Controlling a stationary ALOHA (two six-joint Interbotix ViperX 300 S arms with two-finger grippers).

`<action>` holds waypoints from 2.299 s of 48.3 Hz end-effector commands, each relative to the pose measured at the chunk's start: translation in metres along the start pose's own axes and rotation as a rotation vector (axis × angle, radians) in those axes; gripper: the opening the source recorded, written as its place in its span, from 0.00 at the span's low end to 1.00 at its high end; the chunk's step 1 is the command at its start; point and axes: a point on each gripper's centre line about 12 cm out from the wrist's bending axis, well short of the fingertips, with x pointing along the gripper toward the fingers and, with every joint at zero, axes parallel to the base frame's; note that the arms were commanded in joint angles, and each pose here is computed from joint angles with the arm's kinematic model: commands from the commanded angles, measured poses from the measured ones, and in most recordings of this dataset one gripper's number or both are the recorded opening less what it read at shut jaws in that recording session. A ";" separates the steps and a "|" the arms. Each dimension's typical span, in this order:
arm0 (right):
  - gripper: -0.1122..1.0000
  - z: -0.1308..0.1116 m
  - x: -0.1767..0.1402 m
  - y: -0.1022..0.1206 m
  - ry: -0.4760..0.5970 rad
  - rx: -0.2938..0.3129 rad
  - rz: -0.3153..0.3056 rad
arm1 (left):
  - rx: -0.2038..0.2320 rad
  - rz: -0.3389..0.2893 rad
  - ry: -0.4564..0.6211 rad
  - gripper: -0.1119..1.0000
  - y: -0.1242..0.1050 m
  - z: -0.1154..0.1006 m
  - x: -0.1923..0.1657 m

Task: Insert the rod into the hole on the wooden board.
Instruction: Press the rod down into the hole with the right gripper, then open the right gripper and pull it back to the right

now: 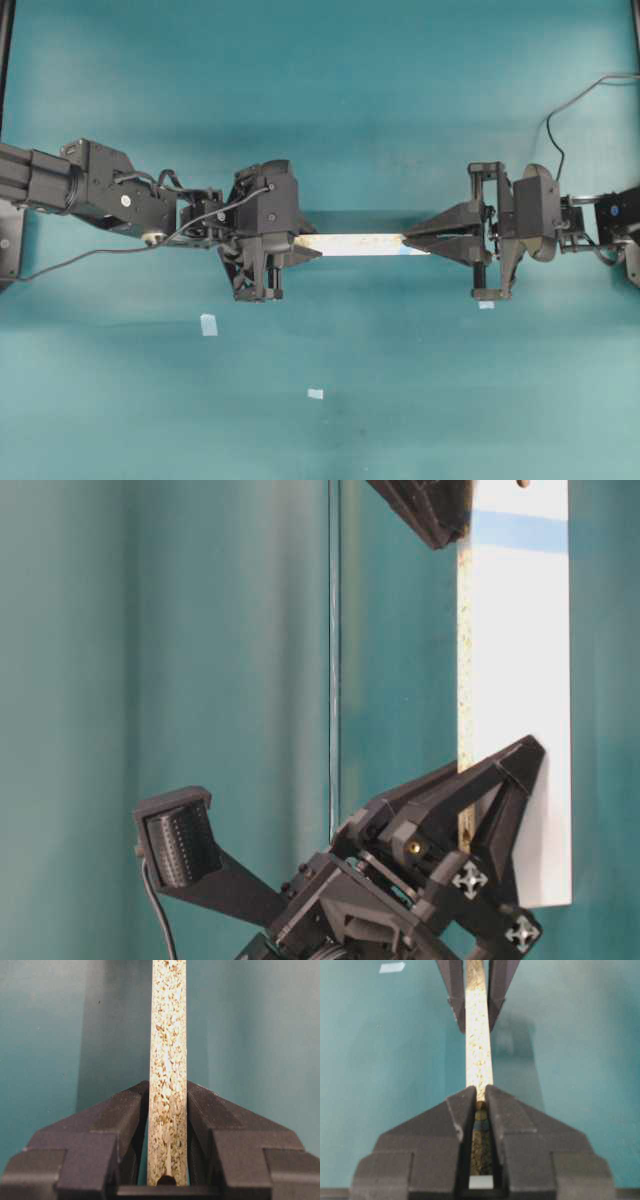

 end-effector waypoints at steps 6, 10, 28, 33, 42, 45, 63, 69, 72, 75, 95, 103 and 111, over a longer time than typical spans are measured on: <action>0.18 0.001 0.003 0.002 0.024 0.000 0.001 | 0.002 -0.002 -0.031 0.40 -0.001 0.010 -0.004; 0.18 0.001 0.001 0.002 0.036 0.001 -0.002 | 0.002 -0.002 -0.032 0.40 -0.001 0.011 -0.004; 0.18 0.004 -0.006 0.002 0.115 0.002 -0.020 | 0.002 -0.002 -0.028 0.40 -0.001 0.011 -0.004; 0.18 0.005 -0.006 0.002 0.116 0.003 -0.022 | 0.002 -0.002 -0.028 0.40 -0.001 0.011 -0.004; 0.20 0.011 -0.003 0.003 0.101 0.010 -0.020 | 0.004 -0.005 -0.026 0.40 -0.002 0.011 -0.004; 0.33 0.014 -0.002 0.004 0.092 0.009 -0.017 | 0.005 -0.006 -0.028 0.40 -0.003 0.011 -0.004; 0.82 0.056 -0.015 0.011 0.010 0.000 -0.007 | 0.004 -0.008 -0.029 0.40 -0.003 0.012 -0.004; 0.82 0.065 -0.023 0.012 -0.001 -0.002 -0.007 | 0.004 -0.008 -0.031 0.40 -0.003 0.013 -0.004; 0.82 0.069 -0.026 0.013 -0.003 -0.002 -0.008 | 0.004 -0.008 -0.029 0.40 -0.003 0.013 -0.004; 0.82 0.073 -0.030 0.014 -0.005 -0.003 -0.008 | 0.004 -0.008 -0.023 0.42 -0.003 0.012 -0.004; 0.82 0.082 -0.043 0.015 0.008 0.000 -0.014 | -0.001 -0.009 -0.001 0.96 -0.004 0.015 -0.006; 0.82 0.085 -0.047 0.016 -0.010 0.000 -0.011 | 0.000 -0.009 -0.024 0.96 -0.003 0.022 -0.016; 0.82 0.084 -0.054 0.017 -0.018 -0.001 -0.008 | 0.001 -0.011 -0.037 0.96 -0.003 0.029 -0.029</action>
